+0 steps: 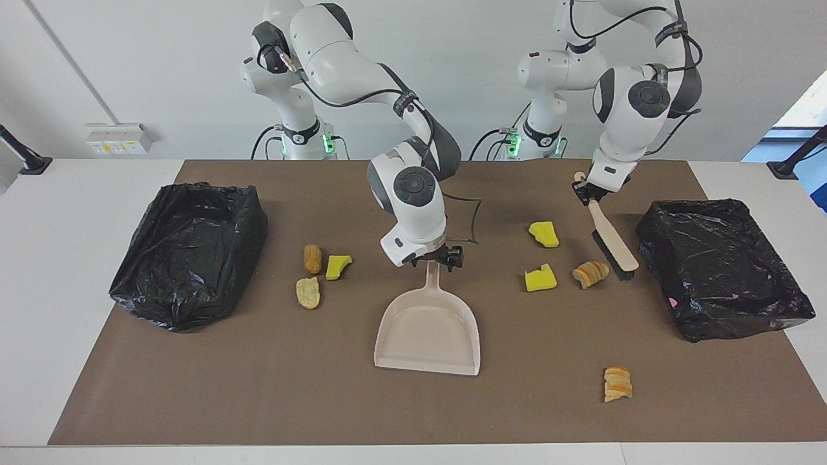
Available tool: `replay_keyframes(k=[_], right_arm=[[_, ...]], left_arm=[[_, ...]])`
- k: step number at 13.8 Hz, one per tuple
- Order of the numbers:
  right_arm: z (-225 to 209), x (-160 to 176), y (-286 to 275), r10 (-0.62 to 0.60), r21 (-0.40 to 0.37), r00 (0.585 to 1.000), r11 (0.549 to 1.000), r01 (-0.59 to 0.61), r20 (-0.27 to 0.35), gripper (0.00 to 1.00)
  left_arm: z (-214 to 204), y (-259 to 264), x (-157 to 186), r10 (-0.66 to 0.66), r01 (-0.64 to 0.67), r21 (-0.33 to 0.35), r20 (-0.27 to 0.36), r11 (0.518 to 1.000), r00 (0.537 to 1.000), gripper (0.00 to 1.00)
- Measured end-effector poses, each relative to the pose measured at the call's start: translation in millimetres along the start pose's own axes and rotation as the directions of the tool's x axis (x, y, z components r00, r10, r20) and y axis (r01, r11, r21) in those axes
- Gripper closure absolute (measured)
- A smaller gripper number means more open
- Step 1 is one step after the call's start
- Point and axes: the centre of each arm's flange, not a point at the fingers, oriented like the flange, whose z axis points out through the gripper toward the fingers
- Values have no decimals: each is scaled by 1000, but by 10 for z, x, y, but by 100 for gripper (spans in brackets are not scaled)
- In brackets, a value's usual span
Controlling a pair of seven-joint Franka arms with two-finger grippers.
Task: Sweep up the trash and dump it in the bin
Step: 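Lift the brush with the left gripper while the right gripper lifts the dustpan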
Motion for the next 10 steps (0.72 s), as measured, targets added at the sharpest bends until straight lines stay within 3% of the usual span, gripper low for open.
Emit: replay_keyframes(k=[1,5,10], right_arm=[[1,-5,-5,-1,0,1000,1000,1,0,16],[-19,-43,-47,-8,4,1000,1000,8,-3,64],[-206,7,-14,-41,22,999,999,41,-32,68]], left_arm=[[87,2,37,29,-29,9,12,1000,1000,74],[268,-130,161,219,-219,1,26,976,975,74],[295,-170,135,426,-426,-10,56,905,903,74]])
